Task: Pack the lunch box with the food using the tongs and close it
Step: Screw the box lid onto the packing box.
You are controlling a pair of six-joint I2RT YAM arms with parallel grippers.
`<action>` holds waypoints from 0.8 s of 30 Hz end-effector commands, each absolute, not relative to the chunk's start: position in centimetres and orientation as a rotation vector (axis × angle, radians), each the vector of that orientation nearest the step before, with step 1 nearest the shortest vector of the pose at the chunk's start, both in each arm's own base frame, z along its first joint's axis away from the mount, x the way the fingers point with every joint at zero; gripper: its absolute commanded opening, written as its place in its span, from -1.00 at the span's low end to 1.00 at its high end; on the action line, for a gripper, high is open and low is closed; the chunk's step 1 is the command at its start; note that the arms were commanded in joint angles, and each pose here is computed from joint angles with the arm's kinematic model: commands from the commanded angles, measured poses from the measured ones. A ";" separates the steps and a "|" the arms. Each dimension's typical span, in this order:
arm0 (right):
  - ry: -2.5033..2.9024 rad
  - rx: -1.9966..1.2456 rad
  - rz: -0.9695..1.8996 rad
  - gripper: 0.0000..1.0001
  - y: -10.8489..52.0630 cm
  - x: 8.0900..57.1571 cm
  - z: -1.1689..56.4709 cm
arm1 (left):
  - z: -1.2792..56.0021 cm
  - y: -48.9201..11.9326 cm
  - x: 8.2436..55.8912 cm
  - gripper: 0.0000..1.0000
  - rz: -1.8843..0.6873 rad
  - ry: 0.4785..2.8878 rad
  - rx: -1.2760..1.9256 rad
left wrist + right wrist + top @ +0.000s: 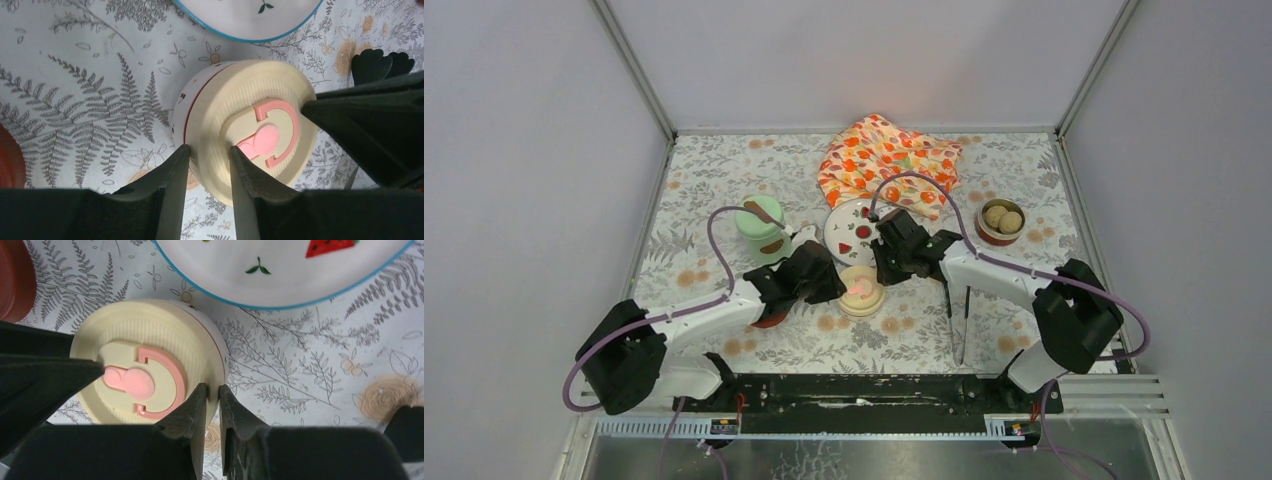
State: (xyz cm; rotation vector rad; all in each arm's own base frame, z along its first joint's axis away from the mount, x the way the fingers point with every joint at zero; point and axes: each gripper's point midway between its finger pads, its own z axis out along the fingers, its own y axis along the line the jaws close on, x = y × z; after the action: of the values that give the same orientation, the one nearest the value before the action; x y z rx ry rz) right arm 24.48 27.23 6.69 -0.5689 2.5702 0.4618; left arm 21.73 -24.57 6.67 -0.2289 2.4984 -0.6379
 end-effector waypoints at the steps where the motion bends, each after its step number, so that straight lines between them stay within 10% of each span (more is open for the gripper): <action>1: 2.656 -0.490 0.509 -0.67 27.3 20.0 6.0 | 4.3 -22.4 23.5 -0.51 -0.404 2.486 -0.184; 9: 2.605 -0.462 0.616 -0.53 28.6 16.5 7.3 | 5.4 -21.6 27.4 -0.41 -0.325 2.401 -0.137; 24: 2.383 -0.418 0.573 -0.10 26.8 21.5 11.9 | 11.1 -20.1 24.1 0.43 -0.404 2.395 -0.171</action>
State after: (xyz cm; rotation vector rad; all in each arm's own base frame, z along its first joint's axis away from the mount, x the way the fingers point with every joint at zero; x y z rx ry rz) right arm 18.87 27.17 9.69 -0.4423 2.4860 0.5899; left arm 25.93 -20.78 10.60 -0.1551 2.3412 -0.4255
